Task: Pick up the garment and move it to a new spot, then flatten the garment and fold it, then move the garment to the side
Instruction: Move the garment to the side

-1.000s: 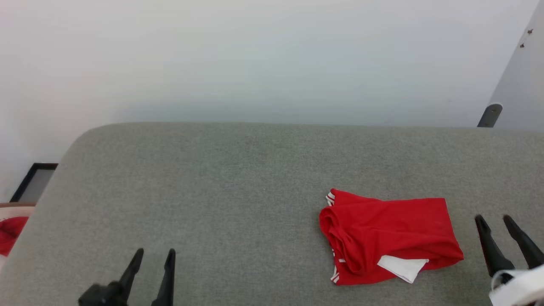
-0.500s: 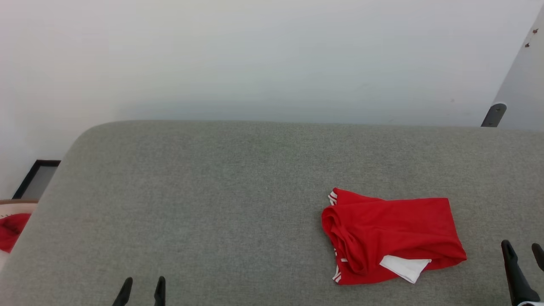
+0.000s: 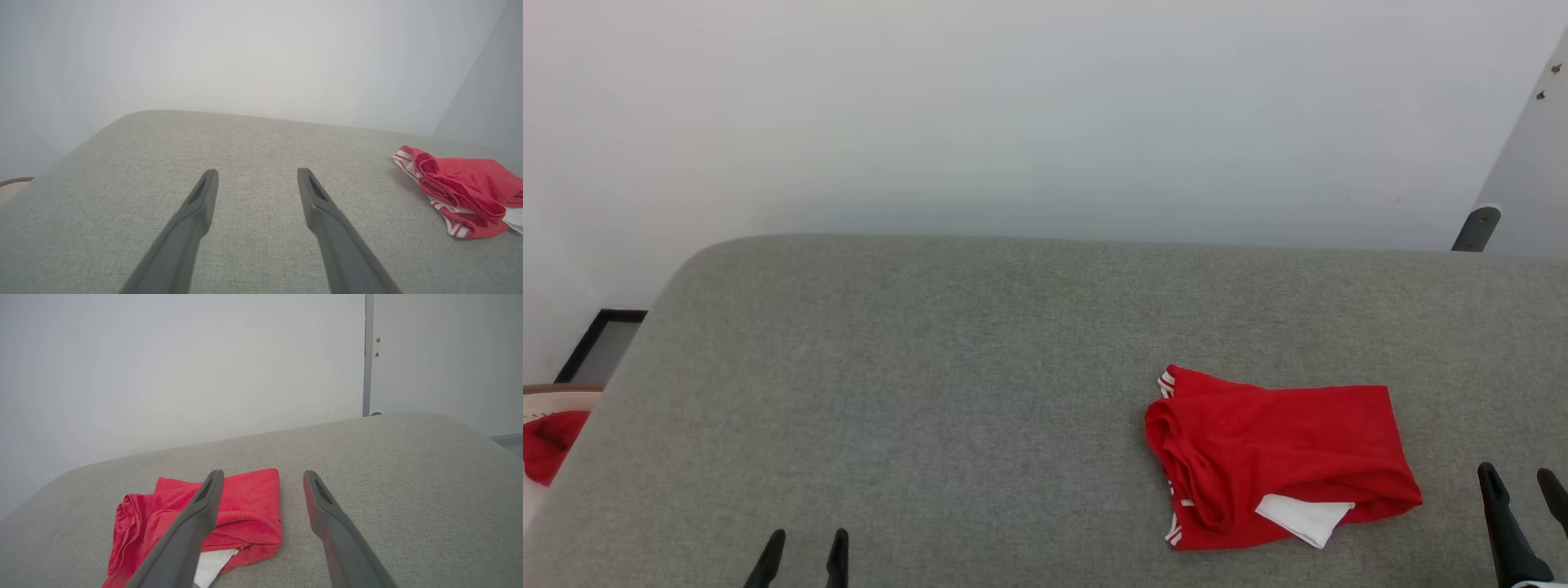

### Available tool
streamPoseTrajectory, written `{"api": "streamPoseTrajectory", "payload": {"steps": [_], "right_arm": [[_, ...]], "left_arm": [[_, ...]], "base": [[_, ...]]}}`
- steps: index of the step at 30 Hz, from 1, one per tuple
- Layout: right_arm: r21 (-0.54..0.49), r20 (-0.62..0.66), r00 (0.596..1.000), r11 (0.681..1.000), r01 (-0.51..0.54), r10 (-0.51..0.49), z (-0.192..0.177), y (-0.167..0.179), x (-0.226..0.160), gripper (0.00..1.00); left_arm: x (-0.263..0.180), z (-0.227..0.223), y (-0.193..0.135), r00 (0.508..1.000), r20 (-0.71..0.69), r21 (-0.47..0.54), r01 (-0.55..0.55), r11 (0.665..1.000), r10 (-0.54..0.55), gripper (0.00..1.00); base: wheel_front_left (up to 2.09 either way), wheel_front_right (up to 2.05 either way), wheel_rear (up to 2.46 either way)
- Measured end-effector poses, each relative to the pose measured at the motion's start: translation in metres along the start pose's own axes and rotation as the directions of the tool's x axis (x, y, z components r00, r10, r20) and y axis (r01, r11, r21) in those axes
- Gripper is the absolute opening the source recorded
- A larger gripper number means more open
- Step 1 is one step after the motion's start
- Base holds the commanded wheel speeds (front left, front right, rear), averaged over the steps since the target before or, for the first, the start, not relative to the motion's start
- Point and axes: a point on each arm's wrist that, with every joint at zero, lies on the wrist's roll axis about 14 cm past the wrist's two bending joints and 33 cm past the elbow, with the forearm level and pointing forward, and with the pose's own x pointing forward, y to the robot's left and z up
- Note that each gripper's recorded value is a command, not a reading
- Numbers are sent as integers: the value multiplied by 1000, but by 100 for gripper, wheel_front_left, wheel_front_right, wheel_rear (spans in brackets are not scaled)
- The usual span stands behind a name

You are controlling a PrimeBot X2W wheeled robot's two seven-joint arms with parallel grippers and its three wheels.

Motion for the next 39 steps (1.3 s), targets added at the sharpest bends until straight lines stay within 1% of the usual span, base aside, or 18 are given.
{"api": "streamPoseTrajectory", "payload": {"steps": [8, 10, 12, 14, 15, 16, 17, 18, 19, 20, 23, 27, 29, 32, 36, 39], "right_arm": [[5, -24, 1000, 1000, -18, 18, -5, 7, 2, 100], [-24, -55, 997, 998, -54, 53, -4, 13, 11, 100], [-36, -69, 996, 998, -60, 58, -2, 13, 16, 100], [-70, -107, 992, 995, -73, 65, 1, 11, 26, 100], [-113, -166, 983, 989, -97, 78, 3, 10, 39, 100], [-132, -206, 975, 985, -114, 85, 3, 11, 45, 100], [-132, -206, 975, 985, -114, 85, 3, 11, 45, 100], [-136, -255, 963, 983, -122, 84, 0, 10, 51, 100], [-142, -324, 943, 981, -130, 77, -8, 8, 54, 100], [-151, -402, 913, 978, -141, 69, -17, 6, 56, 100], [-138, -587, 809, 980, -143, 35, -39, -4, 57, 100], [-114, -732, 681, 985, -131, 6, -52, -12, 66, 100], [-107, -773, 635, 986, -129, -1, -57, -12, 75, 100], [-121, -807, 590, 985, -124, -25, -64, -15, 91, 100], [-168, -863, 499, 975, -148, -73, -96, -20, 98, 100], [-132, -906, 420, 980, -148, -59, -126, -17, 95, 100]], "left_arm": [[-1, 1, 1, 1000, 4, -1, -4, 1000, 4, 100], [0, 1, 0, 1000, 3, -5, -5, 1000, 5, 100], [1, -1, -1, 1000, -1, -8, -5, 1000, 5, 100], [3, -2, -2, 1000, -5, -11, -2, 1000, 1, 100], [8, 0, -5, 1000, 3, -16, 4, 1000, -4, 100], [10, 1, -7, 1000, 7, -18, 8, 1000, -7, 100], [10, 1, -7, 1000, 7, -18, 8, 1000, -7, 100], [13, 1, -8, 1000, 7, -21, 10, 1000, -9, 100], [14, -1, -10, 1000, 1, -24, 13, 1000, -13, 100], [15, -5, -11, 1000, -10, -27, 16, 1000, -16, 100], [20, -13, -16, 999, -34, -35, 27, 999, -28, 100], [40, -11, -20, 999, -25, -44, 36, 998, -37, 100], [48, -14, -23, 998, -33, -46, 44, 998, -46, 100], [64, -17, -28, 997, -36, -48, 62, 997, -64, 100], [81, -24, -27, 996, -52, -50, 63, 997, -66, 100], [89, -32, -26, 995, -73, -50, 63, 997, -66, 100]], "base": [[0, 0, 0], [0, 0, 0], [0, 0, 0], [0, 0, 0], [0, 0, 0], [0, 0, 0], [0, 0, 0], [0, 0, 0], [0, 0, 0], [0, 0, 0], [0, 0, 0], [0, 0, 0], [0, 0, 0], [0, 0, 0], [0, 0, 0], [0, 0, 0]]}}
